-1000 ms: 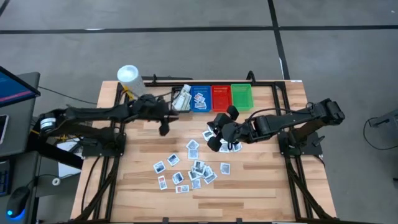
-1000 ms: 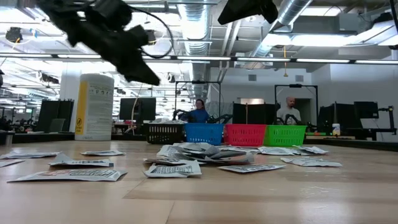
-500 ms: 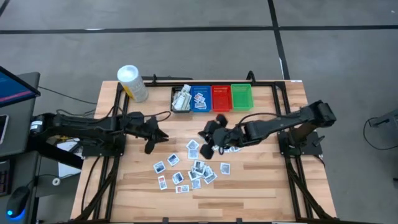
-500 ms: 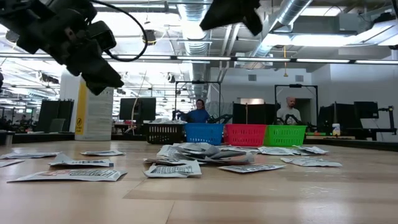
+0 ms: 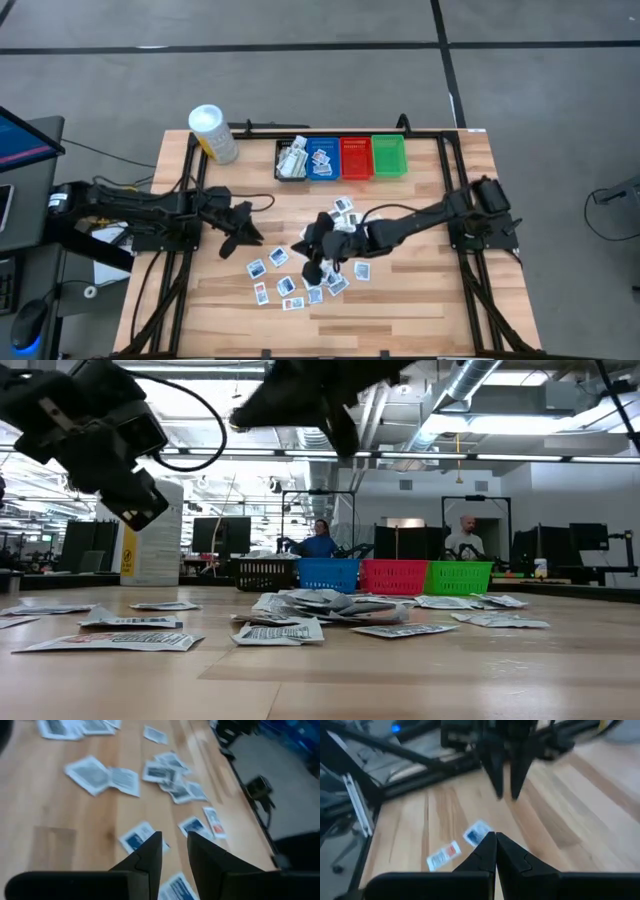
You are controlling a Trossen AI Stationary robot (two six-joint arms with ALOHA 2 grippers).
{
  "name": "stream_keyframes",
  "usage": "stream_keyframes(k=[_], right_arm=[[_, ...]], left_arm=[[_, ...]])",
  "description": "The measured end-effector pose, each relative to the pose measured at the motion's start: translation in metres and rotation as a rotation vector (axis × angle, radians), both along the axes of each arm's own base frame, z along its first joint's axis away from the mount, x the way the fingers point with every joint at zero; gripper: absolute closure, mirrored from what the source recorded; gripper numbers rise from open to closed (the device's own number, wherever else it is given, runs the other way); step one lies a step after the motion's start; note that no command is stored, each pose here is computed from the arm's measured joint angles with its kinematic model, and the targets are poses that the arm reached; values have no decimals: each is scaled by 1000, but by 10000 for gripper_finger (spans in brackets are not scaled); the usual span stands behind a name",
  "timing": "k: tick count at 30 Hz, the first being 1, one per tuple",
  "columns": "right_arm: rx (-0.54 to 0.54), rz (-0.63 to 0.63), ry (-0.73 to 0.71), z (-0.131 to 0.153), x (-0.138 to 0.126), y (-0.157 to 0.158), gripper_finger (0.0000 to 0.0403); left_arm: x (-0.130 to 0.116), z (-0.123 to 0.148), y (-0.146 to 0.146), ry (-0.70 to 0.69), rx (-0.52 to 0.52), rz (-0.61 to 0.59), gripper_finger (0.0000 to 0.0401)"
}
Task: Pick & Place First Aid Supplies
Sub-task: Put the orange ointment pack in the blue bin
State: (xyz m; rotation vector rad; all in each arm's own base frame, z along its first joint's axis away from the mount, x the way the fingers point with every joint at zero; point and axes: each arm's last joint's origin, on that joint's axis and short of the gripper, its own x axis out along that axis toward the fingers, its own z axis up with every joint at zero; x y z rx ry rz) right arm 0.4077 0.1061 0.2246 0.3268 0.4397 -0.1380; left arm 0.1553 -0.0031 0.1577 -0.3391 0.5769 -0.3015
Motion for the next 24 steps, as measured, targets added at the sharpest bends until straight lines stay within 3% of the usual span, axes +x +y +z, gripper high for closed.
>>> stream_keyframes(k=[10,18,24], right_arm=[[1,100,70,-28,7,29,402],[-59,196,165,-37,-6,48,402],[-61,230,155,-36,-11,62,402]], left_arm=[[-4,-1,-31,-34,83,-203,309],[-8,-2,-48,-35,159,-170,309],[-12,-2,-60,-8,136,-86,309]])
